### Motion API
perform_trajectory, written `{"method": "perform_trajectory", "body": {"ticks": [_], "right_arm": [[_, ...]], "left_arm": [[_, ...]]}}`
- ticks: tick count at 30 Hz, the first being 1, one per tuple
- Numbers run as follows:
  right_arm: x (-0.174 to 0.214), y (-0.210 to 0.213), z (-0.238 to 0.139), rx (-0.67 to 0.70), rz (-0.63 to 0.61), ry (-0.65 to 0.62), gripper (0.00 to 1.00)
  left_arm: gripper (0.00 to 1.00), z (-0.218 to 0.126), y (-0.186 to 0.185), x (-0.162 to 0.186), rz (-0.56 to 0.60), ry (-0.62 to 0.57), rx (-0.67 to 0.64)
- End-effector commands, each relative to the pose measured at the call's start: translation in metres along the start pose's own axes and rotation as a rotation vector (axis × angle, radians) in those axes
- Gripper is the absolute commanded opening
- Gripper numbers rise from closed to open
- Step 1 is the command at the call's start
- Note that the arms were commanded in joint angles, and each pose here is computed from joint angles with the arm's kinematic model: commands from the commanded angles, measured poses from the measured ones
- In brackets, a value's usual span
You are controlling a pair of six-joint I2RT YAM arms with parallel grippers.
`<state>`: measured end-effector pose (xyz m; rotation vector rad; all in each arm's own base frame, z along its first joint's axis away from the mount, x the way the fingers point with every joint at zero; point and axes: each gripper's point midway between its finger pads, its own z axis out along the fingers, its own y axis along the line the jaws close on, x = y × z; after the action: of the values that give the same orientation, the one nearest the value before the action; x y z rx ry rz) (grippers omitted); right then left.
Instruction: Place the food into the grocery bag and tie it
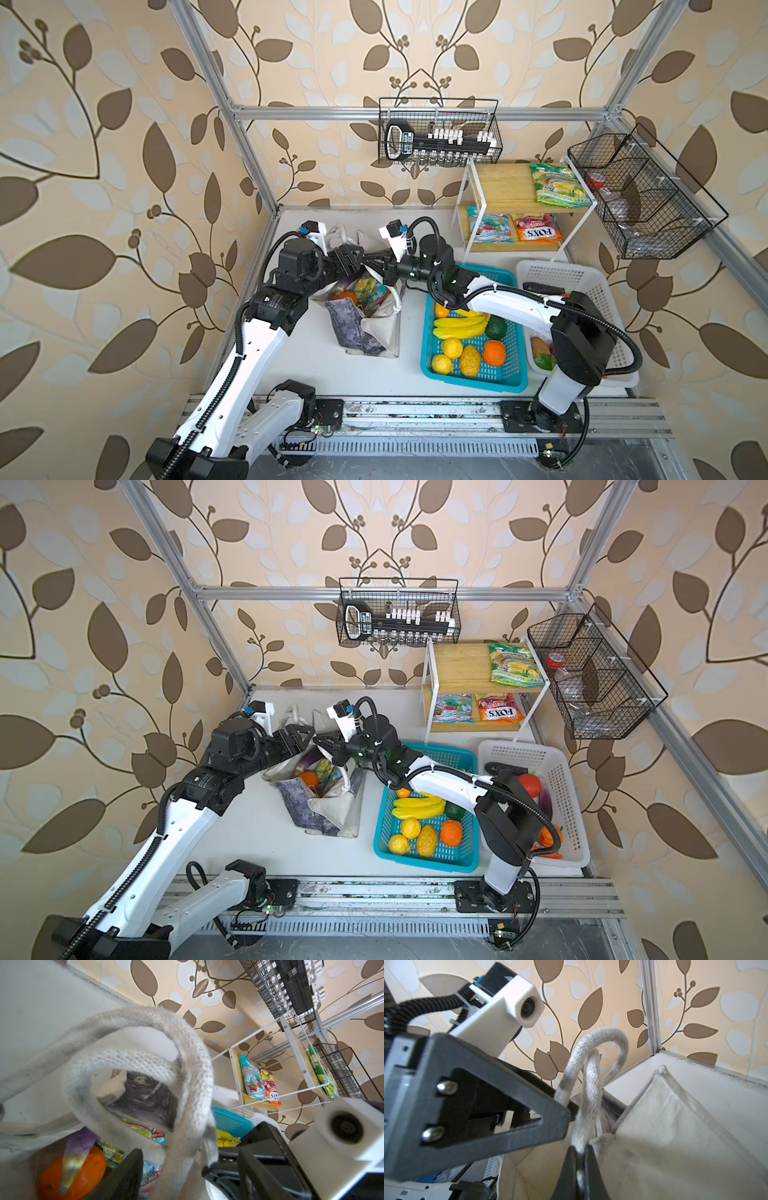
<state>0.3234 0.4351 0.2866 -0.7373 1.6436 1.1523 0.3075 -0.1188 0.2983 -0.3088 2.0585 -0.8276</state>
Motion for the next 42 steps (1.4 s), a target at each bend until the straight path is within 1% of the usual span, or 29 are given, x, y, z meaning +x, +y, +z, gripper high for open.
{"method": "perform_trajectory", "body": {"ticks": [1, 2, 3, 5, 6, 7, 8, 10, 12, 14, 15, 17, 18, 19, 21, 23, 24, 26, 30, 31, 33, 34, 37, 39, 40, 42], "right_arm": [[0.024, -0.002, 0.004, -0.021, -0.021, 0.081, 0.00], [0.026, -0.006, 0.004, 0.001, -0.021, 0.091, 0.00], [0.027, -0.010, 0.003, 0.028, -0.019, 0.098, 0.00], [0.026, -0.023, 0.001, 0.102, -0.017, 0.111, 0.00], [0.026, -0.030, 0.000, 0.141, -0.011, 0.122, 0.00], [0.027, -0.035, -0.001, 0.160, -0.001, 0.129, 0.00], [0.028, -0.039, -0.003, 0.170, 0.016, 0.132, 0.00], [0.027, -0.041, -0.006, 0.164, 0.031, 0.125, 0.00], [0.026, -0.042, -0.009, 0.172, 0.027, 0.129, 0.00], [0.026, -0.045, -0.012, 0.189, 0.020, 0.137, 0.00], [0.026, -0.046, -0.015, 0.196, 0.019, 0.136, 0.00], [0.019, -0.050, -0.019, 0.216, 0.019, 0.120, 0.00], [0.027, -0.053, -0.022, 0.216, 0.025, 0.129, 0.00], [0.026, -0.053, -0.024, 0.202, 0.021, 0.121, 0.00], [0.023, -0.045, -0.024, 0.120, 0.008, 0.084, 0.00], [0.019, -0.040, -0.023, 0.068, -0.010, 0.043, 0.00], [0.016, -0.036, -0.021, 0.039, -0.032, 0.023, 0.00], [0.010, -0.034, -0.020, 0.025, -0.063, 0.000, 0.00], [-0.007, -0.031, -0.035, 0.016, -0.088, -0.120, 0.00], [-0.010, -0.031, -0.039, 0.014, -0.092, -0.149, 0.00], [-0.014, -0.032, -0.044, 0.015, -0.088, -0.184, 0.00], [-0.015, -0.033, -0.045, 0.014, -0.084, -0.199, 0.00], [-0.016, -0.037, -0.043, -0.013, -0.056, -0.230, 0.00], [-0.016, -0.038, -0.041, -0.036, -0.043, -0.244, 0.00], [-0.018, -0.038, -0.040, -0.042, -0.041, -0.254, 0.00], [-0.019, -0.040, -0.035, -0.049, -0.037, -0.253, 0.00]], "left_arm": [[0.73, 0.007, -0.010, -0.010, 0.008, -0.048, 0.067], [0.68, 0.007, -0.011, -0.010, 0.008, -0.042, 0.066], [0.62, 0.008, -0.007, -0.011, 0.010, -0.040, 0.039], [0.49, 0.005, 0.016, -0.015, -0.004, -0.054, -0.107], [0.41, 0.005, 0.020, -0.016, 0.017, -0.058, -0.131], [0.31, 0.007, 0.019, -0.016, 0.032, -0.055, -0.125], [0.26, 0.009, 0.016, -0.015, 0.038, -0.041, -0.107], [0.21, 0.017, 0.003, -0.010, 0.047, 0.018, -0.046], [0.11, 0.023, -0.009, -0.005, 0.047, 0.079, 0.009], [0.03, 0.026, -0.022, -0.004, 0.047, 0.107, 0.069], [0.01, 0.025, -0.027, -0.006, 0.044, 0.114, 0.087], [0.01, 0.020, -0.039, -0.011, 0.042, 0.115, 0.118], [0.01, 0.016, -0.047, -0.014, 0.038, 0.115, 0.143], [0.01, 0.014, -0.055, -0.017, 0.036, 0.117, 0.166], [0.00, 0.011, -0.076, -0.018, 0.045, 0.168, 0.202], [0.00, 0.016, -0.097, -0.012, 0.075, 0.229, 0.220], [0.00, 0.021, -0.108, -0.007, 0.100, 0.250, 0.220], [0.00, 0.028, -0.118, 0.000, 0.133, 0.273, 0.198], [0.01, 0.040, -0.133, 0.010, 0.146, 0.313, 0.196], [0.03, 0.042, -0.132, 0.012, 0.156, 0.319, 0.181], [0.12, 0.050, -0.122, 0.015, 0.156, 0.331, 0.131], [0.13, 0.053, -0.118, 0.016, 0.155, 0.325, 0.111], [0.22, 0.054, -0.105, 0.016, 0.168, 0.295, 0.072], [0.30, 0.053, -0.092, 0.019, 0.179, 0.301, 0.013], [0.33, 0.052, -0.089, 0.020, 0.179, 0.302, 0.003], [0.33, 0.049, -0.086, 0.021, 0.181, 0.280, 0.008]]}}
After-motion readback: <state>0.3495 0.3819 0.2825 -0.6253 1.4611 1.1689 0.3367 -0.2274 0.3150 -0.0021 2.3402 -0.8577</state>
